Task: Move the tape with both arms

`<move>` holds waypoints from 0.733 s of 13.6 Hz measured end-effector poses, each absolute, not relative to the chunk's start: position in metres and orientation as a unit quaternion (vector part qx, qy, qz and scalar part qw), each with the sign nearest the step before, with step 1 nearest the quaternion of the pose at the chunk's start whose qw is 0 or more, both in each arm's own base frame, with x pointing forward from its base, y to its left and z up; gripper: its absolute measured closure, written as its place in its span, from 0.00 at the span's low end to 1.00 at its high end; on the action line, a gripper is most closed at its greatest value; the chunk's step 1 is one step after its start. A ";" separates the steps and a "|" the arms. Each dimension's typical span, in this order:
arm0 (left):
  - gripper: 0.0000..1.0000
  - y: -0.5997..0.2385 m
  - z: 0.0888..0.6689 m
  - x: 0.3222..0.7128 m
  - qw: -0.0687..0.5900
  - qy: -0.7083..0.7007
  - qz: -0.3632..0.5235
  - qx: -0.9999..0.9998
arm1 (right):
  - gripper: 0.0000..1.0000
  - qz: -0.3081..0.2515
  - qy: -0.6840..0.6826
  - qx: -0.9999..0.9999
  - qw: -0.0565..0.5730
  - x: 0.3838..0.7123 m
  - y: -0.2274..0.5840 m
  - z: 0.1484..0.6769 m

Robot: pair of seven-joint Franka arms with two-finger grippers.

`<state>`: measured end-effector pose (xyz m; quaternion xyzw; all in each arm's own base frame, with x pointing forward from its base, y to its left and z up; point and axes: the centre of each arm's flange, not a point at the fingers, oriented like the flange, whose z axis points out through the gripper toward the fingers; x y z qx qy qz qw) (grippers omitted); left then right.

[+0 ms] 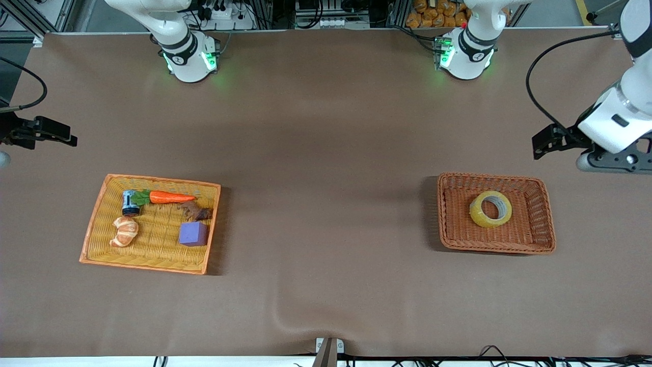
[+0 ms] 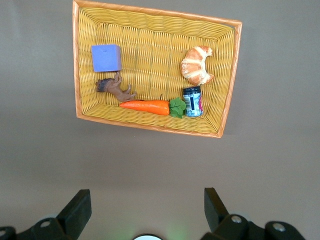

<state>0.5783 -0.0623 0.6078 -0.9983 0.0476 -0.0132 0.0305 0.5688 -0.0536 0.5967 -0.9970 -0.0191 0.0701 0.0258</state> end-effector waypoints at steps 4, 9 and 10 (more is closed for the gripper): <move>0.00 -0.061 0.634 0.562 0.034 0.043 -0.020 -0.998 | 0.00 0.070 -0.018 -0.997 0.026 0.569 -0.054 0.597; 0.00 -0.068 0.632 0.542 0.032 0.046 -0.012 -0.998 | 0.00 0.070 -0.018 -0.997 0.026 0.569 -0.055 0.597; 0.00 -0.070 0.634 0.541 0.032 0.049 -0.014 -0.998 | 0.00 0.070 -0.018 -0.997 0.026 0.569 -0.055 0.597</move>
